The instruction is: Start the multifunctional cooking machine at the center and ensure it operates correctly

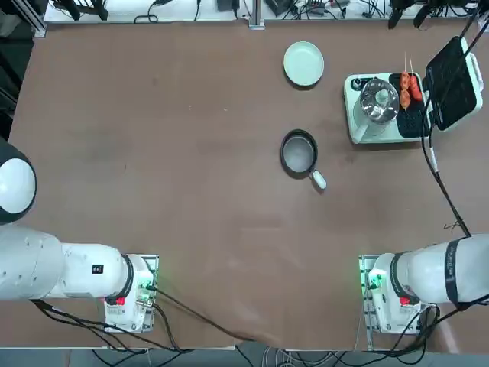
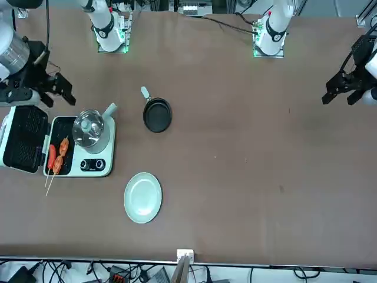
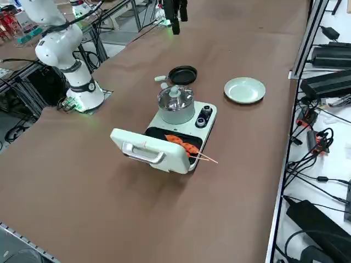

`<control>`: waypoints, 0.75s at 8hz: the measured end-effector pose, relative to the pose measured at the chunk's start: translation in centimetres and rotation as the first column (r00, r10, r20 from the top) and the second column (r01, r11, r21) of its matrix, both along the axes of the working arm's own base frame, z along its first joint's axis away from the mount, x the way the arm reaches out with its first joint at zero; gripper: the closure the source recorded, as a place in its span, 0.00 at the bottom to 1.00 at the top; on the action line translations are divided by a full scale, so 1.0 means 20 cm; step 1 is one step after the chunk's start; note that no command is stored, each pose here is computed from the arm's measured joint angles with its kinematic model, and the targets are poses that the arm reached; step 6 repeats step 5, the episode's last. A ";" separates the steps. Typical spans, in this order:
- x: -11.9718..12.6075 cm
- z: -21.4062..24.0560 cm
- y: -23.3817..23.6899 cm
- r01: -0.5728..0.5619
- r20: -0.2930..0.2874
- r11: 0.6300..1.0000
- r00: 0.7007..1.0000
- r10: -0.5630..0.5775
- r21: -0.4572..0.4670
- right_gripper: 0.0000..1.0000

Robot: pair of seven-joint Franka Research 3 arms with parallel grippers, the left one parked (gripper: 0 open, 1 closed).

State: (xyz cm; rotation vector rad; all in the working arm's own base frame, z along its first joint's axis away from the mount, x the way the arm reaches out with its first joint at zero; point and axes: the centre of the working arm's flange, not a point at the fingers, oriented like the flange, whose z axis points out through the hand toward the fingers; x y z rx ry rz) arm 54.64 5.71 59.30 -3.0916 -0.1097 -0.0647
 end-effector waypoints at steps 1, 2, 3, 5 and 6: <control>0.00 0.00 -0.01 -0.003 -0.004 1.000 1.000 0.003 -0.001 0.00; 0.00 0.00 -0.01 -0.003 -0.004 1.000 1.000 0.003 -0.001 0.00; 0.00 0.01 -0.02 -0.003 0.001 1.000 1.000 0.003 0.000 0.00; 0.01 0.04 -0.02 -0.007 0.016 1.000 1.000 0.007 0.000 0.00; 0.01 0.04 -0.02 -0.007 0.016 1.000 1.000 0.007 0.000 0.00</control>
